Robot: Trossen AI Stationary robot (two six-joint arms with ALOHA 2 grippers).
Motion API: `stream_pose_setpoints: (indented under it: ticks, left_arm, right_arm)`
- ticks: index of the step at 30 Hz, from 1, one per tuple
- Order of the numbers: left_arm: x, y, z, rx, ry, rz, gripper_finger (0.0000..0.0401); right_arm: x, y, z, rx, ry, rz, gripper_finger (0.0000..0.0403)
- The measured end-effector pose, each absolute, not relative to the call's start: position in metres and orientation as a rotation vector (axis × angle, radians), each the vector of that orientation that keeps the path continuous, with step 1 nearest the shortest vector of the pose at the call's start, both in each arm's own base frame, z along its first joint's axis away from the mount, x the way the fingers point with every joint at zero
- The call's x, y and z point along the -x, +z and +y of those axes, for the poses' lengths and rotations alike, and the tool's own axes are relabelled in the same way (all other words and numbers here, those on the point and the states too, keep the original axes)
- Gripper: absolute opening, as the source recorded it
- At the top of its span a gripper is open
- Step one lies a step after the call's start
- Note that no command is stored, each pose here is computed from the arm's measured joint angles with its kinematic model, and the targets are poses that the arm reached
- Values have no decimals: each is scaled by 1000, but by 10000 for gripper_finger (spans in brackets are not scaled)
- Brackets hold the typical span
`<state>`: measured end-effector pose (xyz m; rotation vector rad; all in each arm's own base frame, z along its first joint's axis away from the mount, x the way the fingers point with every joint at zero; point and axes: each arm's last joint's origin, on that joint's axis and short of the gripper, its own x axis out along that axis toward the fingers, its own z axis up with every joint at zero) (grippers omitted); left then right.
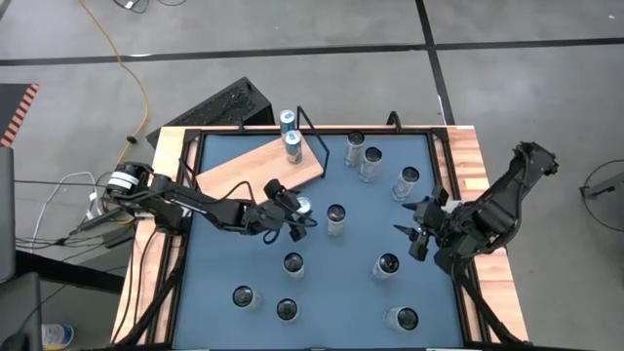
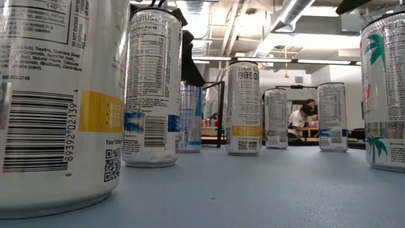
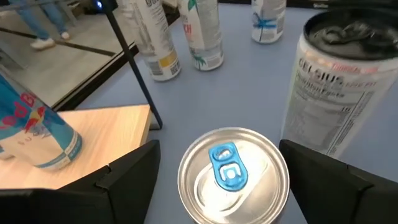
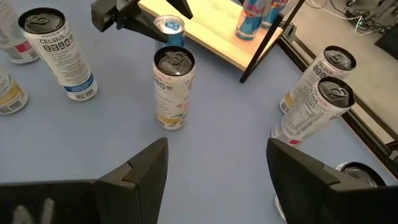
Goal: Place canned beverage on shelf
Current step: Put the blue can aligned with the other blue soda can on the shelf
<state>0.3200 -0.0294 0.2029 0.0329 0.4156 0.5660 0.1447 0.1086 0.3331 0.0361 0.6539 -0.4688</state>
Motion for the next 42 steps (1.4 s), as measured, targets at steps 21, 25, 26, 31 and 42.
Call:
stream_pose_setpoints:
  ticks: [21,25,26,31,42]
  left_arm:
    - [-324,222,-31,-48,358,412,231]
    - [-322,245,-23,-109,278,390,231]
    - [-320,250,-20,-130,259,395,231]
    - [-305,272,9,-172,183,402,231]
    - [-272,296,87,-177,-175,272,233]
  right_arm:
    - [-145,333,109,-38,-469,651,256]
    - [-145,333,109,-37,-470,650,256]
    - [-145,333,109,-37,-471,649,256]
    - [-145,333,109,-38,-471,648,256]
    - [-145,333,109,-36,-470,645,256]
